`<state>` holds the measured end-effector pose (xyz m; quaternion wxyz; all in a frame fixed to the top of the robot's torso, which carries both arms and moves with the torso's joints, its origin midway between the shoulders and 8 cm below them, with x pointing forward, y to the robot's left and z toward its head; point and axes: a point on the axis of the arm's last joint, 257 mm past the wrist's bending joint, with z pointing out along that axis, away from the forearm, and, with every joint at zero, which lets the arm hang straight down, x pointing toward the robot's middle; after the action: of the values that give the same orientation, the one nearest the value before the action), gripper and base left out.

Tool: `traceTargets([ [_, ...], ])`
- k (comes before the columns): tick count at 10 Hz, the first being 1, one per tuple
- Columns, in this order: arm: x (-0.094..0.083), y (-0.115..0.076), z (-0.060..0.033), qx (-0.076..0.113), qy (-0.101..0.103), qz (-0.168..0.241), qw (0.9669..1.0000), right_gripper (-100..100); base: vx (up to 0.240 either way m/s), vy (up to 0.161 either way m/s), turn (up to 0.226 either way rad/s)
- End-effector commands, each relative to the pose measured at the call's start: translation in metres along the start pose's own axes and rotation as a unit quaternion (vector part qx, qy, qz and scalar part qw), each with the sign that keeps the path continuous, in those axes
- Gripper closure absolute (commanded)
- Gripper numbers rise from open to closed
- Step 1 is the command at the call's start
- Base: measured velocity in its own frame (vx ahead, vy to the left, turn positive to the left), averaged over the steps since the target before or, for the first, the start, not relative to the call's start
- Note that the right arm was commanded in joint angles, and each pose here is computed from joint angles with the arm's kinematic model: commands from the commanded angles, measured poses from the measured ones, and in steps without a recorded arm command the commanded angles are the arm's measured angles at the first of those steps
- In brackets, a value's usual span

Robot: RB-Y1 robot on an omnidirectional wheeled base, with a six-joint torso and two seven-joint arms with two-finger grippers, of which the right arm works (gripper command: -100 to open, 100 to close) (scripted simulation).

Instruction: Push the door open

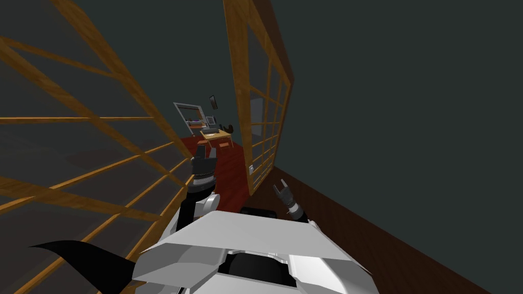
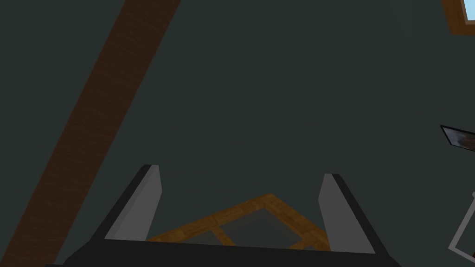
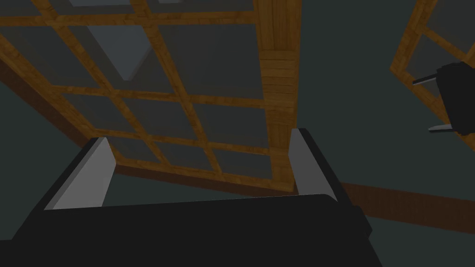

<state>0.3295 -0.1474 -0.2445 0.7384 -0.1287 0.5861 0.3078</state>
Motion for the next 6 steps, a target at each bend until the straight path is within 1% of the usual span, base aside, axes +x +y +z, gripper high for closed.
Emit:
traceTargets([
  [1,0.018,0.010,-0.0083,-0.016,0.022,-0.015,0.9995,-100,0.128,0.048,-0.036],
  [4,0.039,0.021,-0.0184,-0.034,0.044,-0.027,0.9981,-100,0.121,0.028,-0.018],
  [5,0.052,0.028,-0.0254,-0.046,0.058,-0.035,0.9966,-100,0.124,0.044,-0.034],
  [6,0.059,0.032,-0.0291,-0.053,0.065,-0.038,0.9958,-100,0.142,0.030,-0.032],
])
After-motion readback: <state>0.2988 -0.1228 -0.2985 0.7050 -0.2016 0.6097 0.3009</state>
